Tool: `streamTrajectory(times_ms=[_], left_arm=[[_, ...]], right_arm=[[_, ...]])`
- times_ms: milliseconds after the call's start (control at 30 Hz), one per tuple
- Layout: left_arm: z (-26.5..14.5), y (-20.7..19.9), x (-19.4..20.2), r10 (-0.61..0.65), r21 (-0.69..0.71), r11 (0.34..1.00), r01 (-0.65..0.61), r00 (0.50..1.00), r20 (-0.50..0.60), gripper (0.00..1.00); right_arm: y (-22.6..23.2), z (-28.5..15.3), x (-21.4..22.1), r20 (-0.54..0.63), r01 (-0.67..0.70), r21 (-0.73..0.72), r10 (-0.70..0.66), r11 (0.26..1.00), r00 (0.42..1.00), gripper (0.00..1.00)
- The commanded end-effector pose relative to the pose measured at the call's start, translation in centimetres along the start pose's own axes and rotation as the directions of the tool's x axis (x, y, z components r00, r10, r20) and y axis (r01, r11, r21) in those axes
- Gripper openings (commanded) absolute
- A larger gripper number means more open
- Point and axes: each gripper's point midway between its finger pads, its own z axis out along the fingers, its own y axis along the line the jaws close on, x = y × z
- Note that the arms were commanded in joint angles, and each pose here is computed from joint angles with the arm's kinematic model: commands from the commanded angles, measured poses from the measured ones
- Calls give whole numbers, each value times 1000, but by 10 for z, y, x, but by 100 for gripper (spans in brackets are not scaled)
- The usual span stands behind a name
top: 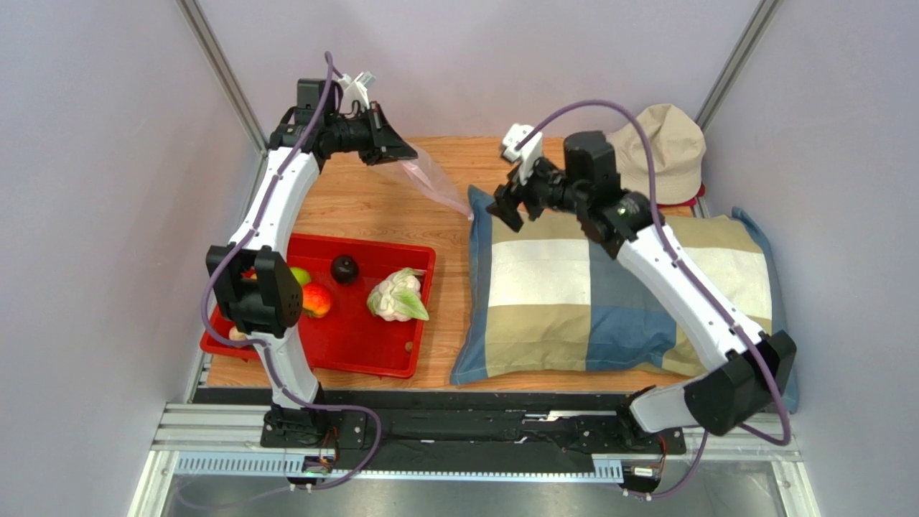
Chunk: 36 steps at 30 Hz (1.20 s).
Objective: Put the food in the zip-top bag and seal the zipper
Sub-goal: Pick up the zipper food storage bag at the center of the board.
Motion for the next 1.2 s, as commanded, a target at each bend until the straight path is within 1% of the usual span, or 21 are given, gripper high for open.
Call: streamTrajectory(times_ms=[0,67,100,167,200,233,300,400,433,467,533,633,700,833,933,967,1000,1133,1167], left_arm=[[-26,-27,11,-27,30,999,28,999,-33,0],[-32,-36,14,-35,49,998,37,998,-44,0],[-33,-40,17,-43,69,996,47,997,-57,0],[-37,-46,19,-66,94,993,72,996,-64,0],[-38,-51,21,-76,111,990,84,994,-73,0],[-40,-52,23,-82,113,990,90,994,-76,0],[-45,-57,25,-85,132,987,95,993,-81,0],[-52,-65,28,-80,151,984,92,993,-83,0],[-54,-66,30,-79,159,983,92,993,-86,0],[-55,-67,32,-81,168,981,96,992,-95,0],[-58,-72,37,-84,189,976,104,990,-110,0],[-60,-74,39,-90,196,974,111,990,-112,0],[-62,-75,39,-97,201,972,118,989,-114,0],[-65,-75,39,-117,212,967,141,986,-123,0],[-66,-70,41,-138,211,964,164,982,-130,0],[-66,-71,41,-139,221,961,167,981,-136,0],[-66,-72,42,-141,225,959,171,980,-143,0],[-69,-74,45,-127,237,958,160,981,-150,0],[-71,-76,46,-115,246,957,150,982,-152,0]], right_arm=[[27,4,-61,218,299,105,-315,949,924,66],[33,8,-74,257,323,144,-350,936,901,61],[43,13,-77,269,327,129,-351,936,897,56],[48,25,-75,276,328,111,-346,938,897,51],[54,31,-73,278,333,98,-347,938,896,50],[57,39,-69,276,338,85,-348,937,896,51],[61,44,-76,303,342,81,-350,936,886,52],[68,57,-74,302,343,36,-337,939,891,52],[72,57,-80,321,351,13,-336,936,885,52],[76,63,-73,302,350,-17,-329,937,895,52],[82,64,-73,303,354,-60,-321,933,898,53],[96,71,-66,292,355,-122,-308,927,905,57],[103,74,-64,292,370,-135,-320,919,901,57],[97,86,-58,260,396,-52,-371,917,892,56],[94,88,-56,238,394,-45,-373,918,897,56],[93,89,-56,235,394,-38,-375,918,897,54],[89,90,-54,223,393,-18,-379,919,898,50],[77,92,-50,182,378,37,-378,925,908,40],[74,93,-48,168,375,44,-377,926,911,34]])
